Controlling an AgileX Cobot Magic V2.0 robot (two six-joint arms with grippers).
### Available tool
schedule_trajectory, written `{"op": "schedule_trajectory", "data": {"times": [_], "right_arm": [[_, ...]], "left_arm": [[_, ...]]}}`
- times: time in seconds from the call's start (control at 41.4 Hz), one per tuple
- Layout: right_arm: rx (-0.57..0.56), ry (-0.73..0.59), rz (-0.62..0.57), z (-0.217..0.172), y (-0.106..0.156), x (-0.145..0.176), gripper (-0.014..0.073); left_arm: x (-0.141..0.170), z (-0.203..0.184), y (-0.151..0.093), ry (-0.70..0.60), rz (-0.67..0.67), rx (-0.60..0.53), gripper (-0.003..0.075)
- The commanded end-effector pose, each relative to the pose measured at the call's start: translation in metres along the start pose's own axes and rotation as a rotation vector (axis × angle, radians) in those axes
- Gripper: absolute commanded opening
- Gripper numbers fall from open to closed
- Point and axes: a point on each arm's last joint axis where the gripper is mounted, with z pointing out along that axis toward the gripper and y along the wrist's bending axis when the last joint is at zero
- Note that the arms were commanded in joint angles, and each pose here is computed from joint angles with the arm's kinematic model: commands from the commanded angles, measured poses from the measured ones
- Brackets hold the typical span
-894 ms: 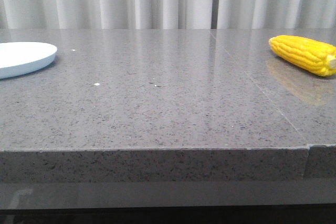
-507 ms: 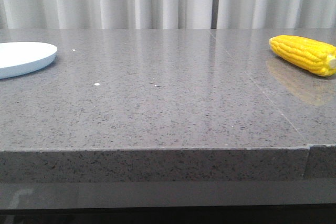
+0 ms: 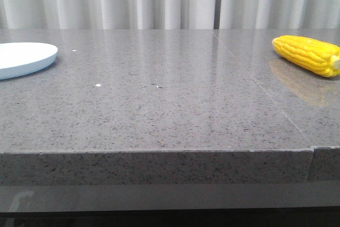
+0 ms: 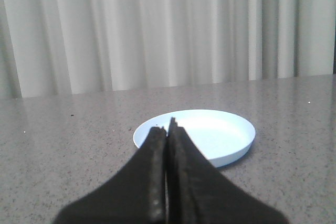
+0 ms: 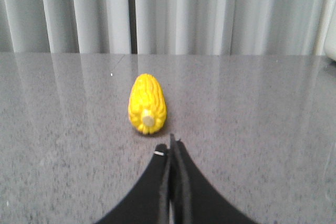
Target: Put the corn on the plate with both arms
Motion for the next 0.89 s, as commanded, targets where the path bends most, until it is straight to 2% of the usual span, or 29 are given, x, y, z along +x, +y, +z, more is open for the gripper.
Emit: {"op": "schedule_trajectory", "data": {"times": [0.0, 0.097, 0.217, 0.459, 0.652, 0.87], "right_arm": [[-0.007, -0.166, -0.013, -0.007, 0.002, -0.043, -0.0068], [-0.008, -0.154, -0.013, -0.011, 0.004, -0.067, -0.0068], [-0.007, -0.118, -0.013, -0.015, 0.006, -0.105, -0.0068], [-0.003, 0.004, -0.013, 0.005, 0.009, -0.165, -0.0068], [0.006, 0.225, -0.013, 0.04, 0.011, -0.182, -0.0068], [0.014, 0.404, -0.013, 0.078, 0.01, -0.165, -0.0068]], "left_arm": [[-0.037, -0.005, 0.002, -0.191, -0.013, -0.01, -0.002], [-0.068, -0.009, 0.004, -0.233, -0.031, -0.013, -0.002], [-0.109, -0.011, 0.007, -0.207, -0.031, -0.014, -0.002], [-0.167, 0.013, 0.011, -0.025, -0.032, -0.01, -0.002], [-0.181, 0.046, 0.012, 0.162, -0.033, -0.004, -0.002], [-0.165, 0.076, 0.011, 0.28, -0.033, 0.001, -0.002]]}}
